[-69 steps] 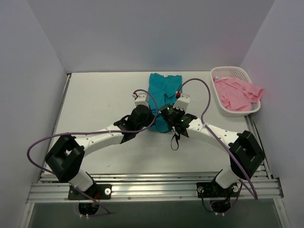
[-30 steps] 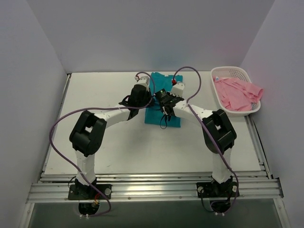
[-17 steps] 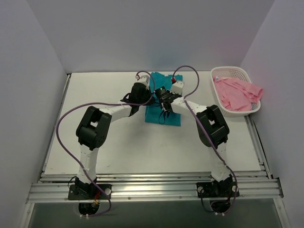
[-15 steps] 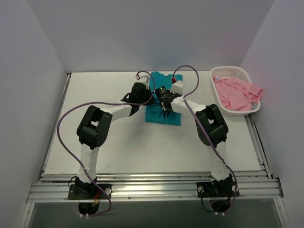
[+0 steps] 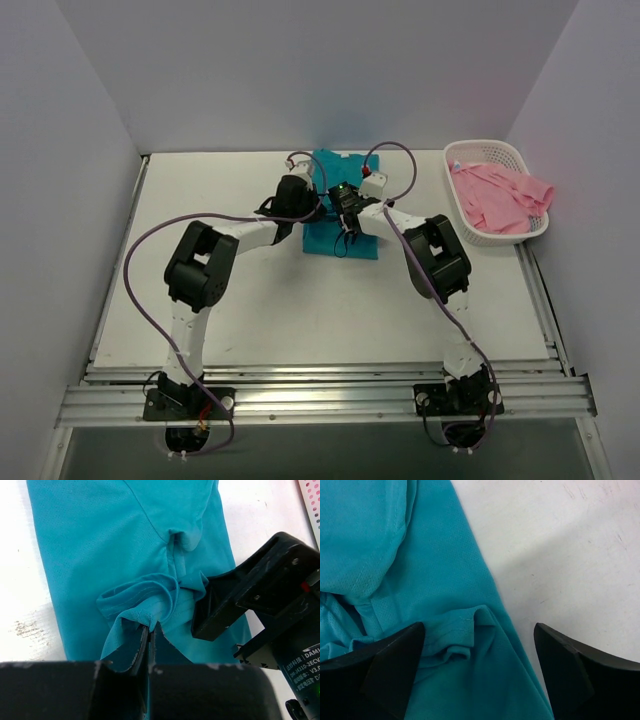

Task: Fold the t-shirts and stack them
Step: Fold the tshirt

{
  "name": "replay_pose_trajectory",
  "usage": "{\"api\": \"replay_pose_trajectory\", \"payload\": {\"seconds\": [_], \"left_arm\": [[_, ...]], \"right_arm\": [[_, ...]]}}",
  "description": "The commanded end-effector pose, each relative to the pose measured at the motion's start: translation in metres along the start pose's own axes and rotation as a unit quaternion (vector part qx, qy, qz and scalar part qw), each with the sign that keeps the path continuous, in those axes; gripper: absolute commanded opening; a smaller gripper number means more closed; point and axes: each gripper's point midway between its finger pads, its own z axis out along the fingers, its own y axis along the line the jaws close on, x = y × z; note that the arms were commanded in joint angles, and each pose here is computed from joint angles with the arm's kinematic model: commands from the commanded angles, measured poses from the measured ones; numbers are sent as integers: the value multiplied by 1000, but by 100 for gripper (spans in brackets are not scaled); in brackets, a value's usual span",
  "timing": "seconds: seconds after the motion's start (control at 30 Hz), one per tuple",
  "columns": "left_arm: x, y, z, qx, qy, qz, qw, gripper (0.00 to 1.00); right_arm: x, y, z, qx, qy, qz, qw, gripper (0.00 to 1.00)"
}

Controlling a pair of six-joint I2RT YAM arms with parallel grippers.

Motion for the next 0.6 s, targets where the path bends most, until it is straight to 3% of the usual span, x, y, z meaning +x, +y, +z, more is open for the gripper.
{"api": "replay_pose_trajectory", "payload": {"seconds": [0.0,0.07,0.2,0.27,0.37,0.4,0.43,0.57], "left_arm": [[-23,-13,2,27,-36,4,999,2],[-21,-11,2,24,-36,2,999,2],[-25,-9,2,21,-44,0,999,3],[-29,-9,1,19,-50,0,999,11],[-37,-3,2,10,-59,-1,998,55],[-44,-1,2,3,-66,-1,998,83],[-50,5,2,-2,-71,-3,998,93],[-81,9,-7,-7,-96,0,995,94]], "right_arm": [[-4,-4,6,15,-5,-5,1000,89],[-10,-5,3,15,-11,-2,1000,100],[-28,-8,-6,18,-30,5,999,100],[-44,-8,-14,16,-46,15,999,100],[-69,-12,-27,18,-70,24,997,100],[-79,-13,-31,20,-79,27,996,100],[-85,-13,-35,19,-83,30,996,100],[-120,-11,-66,-9,-105,48,993,100]]}}
